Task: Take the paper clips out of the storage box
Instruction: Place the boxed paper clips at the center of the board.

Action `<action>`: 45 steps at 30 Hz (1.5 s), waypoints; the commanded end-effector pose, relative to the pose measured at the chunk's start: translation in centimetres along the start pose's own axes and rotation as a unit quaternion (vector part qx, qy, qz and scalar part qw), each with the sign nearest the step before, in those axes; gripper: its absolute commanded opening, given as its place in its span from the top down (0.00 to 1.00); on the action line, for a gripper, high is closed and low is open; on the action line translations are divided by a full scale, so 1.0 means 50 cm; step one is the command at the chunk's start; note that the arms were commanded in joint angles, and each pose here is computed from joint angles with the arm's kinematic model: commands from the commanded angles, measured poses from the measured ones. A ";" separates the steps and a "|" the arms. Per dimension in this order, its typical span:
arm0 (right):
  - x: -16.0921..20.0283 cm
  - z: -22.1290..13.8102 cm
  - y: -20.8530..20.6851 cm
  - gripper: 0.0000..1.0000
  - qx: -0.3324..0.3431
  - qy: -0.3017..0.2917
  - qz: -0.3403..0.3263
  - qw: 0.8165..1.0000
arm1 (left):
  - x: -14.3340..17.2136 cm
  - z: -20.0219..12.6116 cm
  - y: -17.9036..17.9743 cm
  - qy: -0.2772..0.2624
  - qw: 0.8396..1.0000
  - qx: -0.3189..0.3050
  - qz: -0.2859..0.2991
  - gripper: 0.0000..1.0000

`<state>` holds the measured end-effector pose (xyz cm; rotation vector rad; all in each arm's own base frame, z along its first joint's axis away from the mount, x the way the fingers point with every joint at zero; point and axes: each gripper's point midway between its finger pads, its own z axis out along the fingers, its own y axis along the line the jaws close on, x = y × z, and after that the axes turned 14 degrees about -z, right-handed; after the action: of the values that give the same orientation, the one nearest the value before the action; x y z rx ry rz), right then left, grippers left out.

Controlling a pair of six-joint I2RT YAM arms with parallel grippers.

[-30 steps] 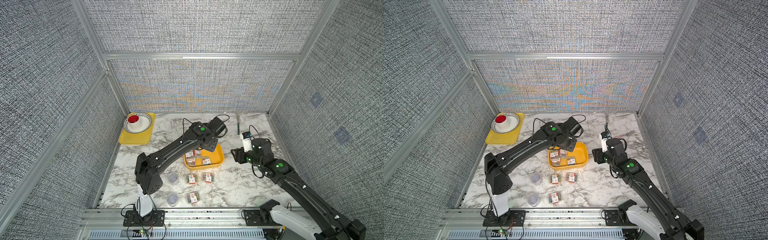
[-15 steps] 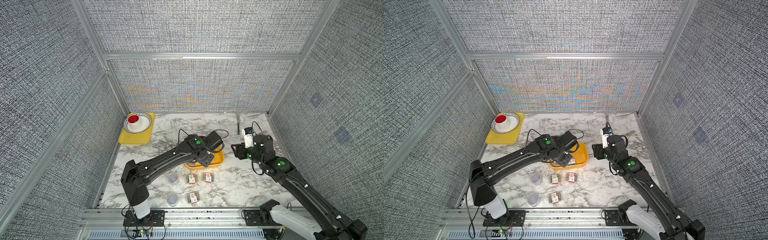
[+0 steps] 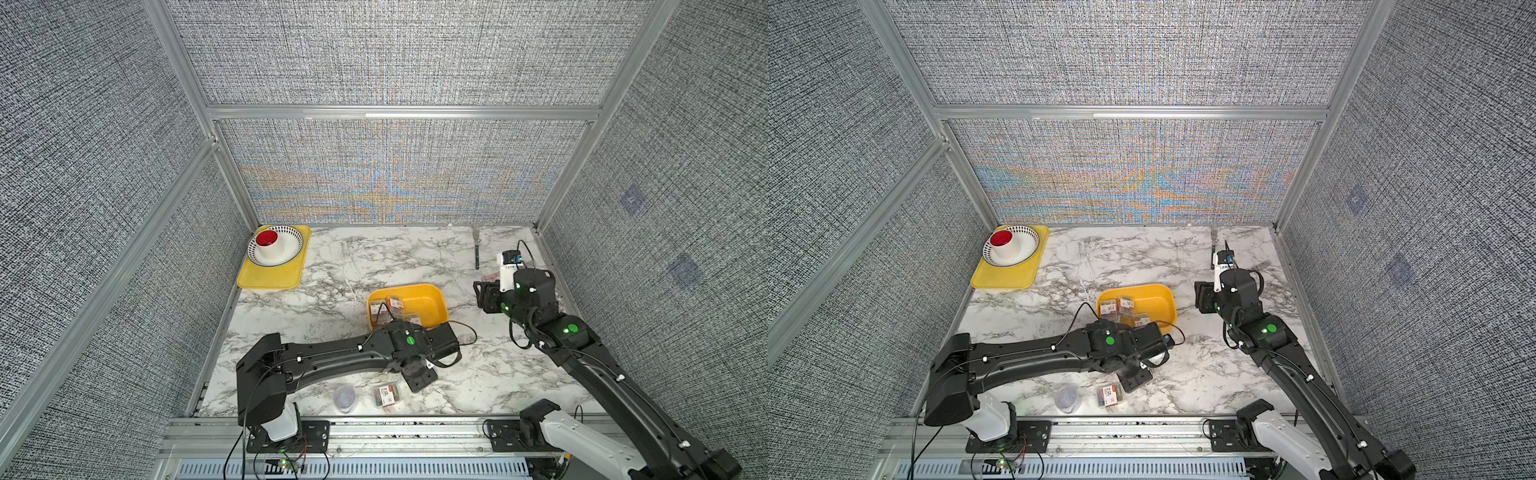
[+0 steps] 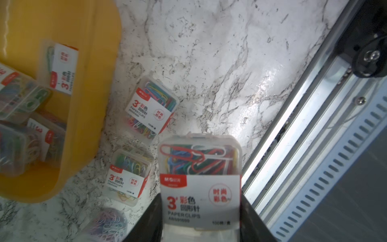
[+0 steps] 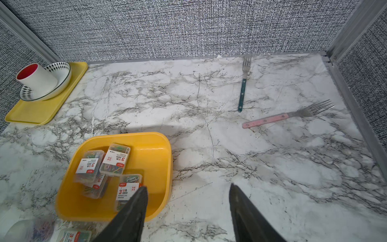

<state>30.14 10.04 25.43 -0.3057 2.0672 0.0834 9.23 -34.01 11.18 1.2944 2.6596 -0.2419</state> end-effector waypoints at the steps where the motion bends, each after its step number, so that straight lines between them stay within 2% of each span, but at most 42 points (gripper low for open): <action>1: -0.009 -0.008 -0.012 0.35 0.014 -0.010 0.002 1.000 | 0.002 0.021 -0.037 0.002 0.999 0.021 0.039 0.59; 9: -0.001 -0.010 -0.012 0.35 0.012 -0.009 0.005 1.000 | 0.003 0.076 -0.045 0.023 0.998 0.004 0.052 0.59; 26: 0.011 -0.003 -0.004 0.35 0.002 -0.002 0.009 1.000 | 0.029 0.143 -0.004 0.067 0.994 -0.058 0.069 0.59; 45: 0.015 0.006 0.001 0.35 -0.004 0.001 0.013 1.000 | 0.040 0.156 -0.001 0.078 0.992 -0.058 0.075 0.53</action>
<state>29.80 9.72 24.34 -0.2940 2.0907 0.0860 8.86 -34.30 3.31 1.5037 2.6331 0.0439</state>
